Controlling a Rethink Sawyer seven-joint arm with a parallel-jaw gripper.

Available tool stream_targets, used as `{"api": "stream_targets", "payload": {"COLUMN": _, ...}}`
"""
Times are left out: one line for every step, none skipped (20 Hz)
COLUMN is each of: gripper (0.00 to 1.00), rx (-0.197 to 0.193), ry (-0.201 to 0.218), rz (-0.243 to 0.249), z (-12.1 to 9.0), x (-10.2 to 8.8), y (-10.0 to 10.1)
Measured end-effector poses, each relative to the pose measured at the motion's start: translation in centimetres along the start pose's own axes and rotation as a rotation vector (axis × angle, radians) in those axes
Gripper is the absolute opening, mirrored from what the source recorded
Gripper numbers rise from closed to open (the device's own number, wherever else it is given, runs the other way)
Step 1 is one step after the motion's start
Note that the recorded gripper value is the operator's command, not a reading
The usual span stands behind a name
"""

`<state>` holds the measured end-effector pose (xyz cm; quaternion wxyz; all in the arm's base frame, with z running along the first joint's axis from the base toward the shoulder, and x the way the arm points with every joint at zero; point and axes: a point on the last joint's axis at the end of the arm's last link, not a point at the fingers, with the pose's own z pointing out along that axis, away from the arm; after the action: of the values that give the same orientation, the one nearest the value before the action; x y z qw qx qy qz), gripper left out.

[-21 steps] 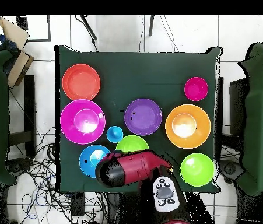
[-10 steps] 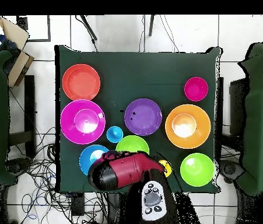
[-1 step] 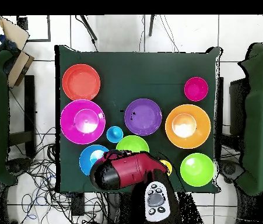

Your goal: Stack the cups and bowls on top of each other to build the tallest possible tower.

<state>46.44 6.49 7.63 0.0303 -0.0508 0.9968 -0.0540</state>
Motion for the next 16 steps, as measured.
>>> {"api": "stream_targets", "payload": {"gripper": 0.0, "rx": 0.0, "ry": 0.0, "rz": 0.0, "z": 0.0, "x": 0.0, "y": 0.0}}
{"api": "stream_targets", "payload": {"gripper": 0.0, "rx": 0.0, "ry": 0.0, "rz": 0.0, "z": 0.0, "x": 0.0, "y": 0.0}}
{"api": "stream_targets", "payload": {"gripper": 0.0, "rx": 0.0, "ry": 0.0, "rz": 0.0, "z": 0.0, "x": 0.0, "y": 0.0}}
{"api": "stream_targets", "payload": {"gripper": 0.0, "rx": 0.0, "ry": 0.0, "rz": 0.0, "z": 0.0, "x": 0.0, "y": 0.0}}
{"api": "stream_targets", "payload": {"gripper": 0.0, "rx": 0.0, "ry": -0.001, "rz": 0.0, "z": 0.0, "x": -0.02, "y": 0.0}}
{"api": "stream_targets", "payload": {"gripper": 0.0, "rx": 0.0, "ry": -0.002, "rz": 0.0, "z": 0.0, "x": -0.03, "y": 0.0}}
{"api": "stream_targets", "payload": {"gripper": 0.0, "rx": -0.001, "ry": -0.003, "rz": 0.0, "z": 0.0, "x": -0.05, "y": 0.01}}
{"api": "stream_targets", "payload": {"gripper": 0.0, "rx": -0.002, "ry": -0.004, "rz": 0.0, "z": 0.0, "x": -0.07, "y": 0.01}}
{"api": "stream_targets", "payload": {"gripper": 0.0, "rx": -0.003, "ry": -0.004, "rz": 0.001, "z": 0.03, "x": -0.1, "y": -0.01}}
{"api": "stream_targets", "payload": {"gripper": 0.0, "rx": -0.005, "ry": -0.004, "rz": 0.002, "z": 0.06, "x": -0.13, "y": -0.02}}
{"api": "stream_targets", "payload": {"gripper": 0.0, "rx": -0.007, "ry": -0.004, "rz": 0.003, "z": 0.09, "x": -0.16, "y": -0.04}}
{"api": "stream_targets", "payload": {"gripper": 0.0, "rx": -0.016, "ry": -0.005, "rz": 0.008, "z": 0.32, "x": -0.27, "y": -0.13}}
{"api": "stream_targets", "payload": {"gripper": 0.0, "rx": -0.019, "ry": -0.007, "rz": 0.01, "z": 0.39, "x": -0.34, "y": -0.18}}
{"api": "stream_targets", "payload": {"gripper": 0.0, "rx": -0.023, "ry": -0.012, "rz": 0.013, "z": 0.45, "x": -0.47, "y": -0.27}}
{"api": "stream_targets", "payload": {"gripper": 0.0, "rx": -0.028, "ry": -0.016, "rz": 0.017, "z": 0.52, "x": -0.6, "y": -0.36}}
{"api": "stream_targets", "payload": {"gripper": 0.0, "rx": -0.03, "ry": -0.019, "rz": 0.019, "z": 0.53, "x": -0.68, "y": -0.43}}
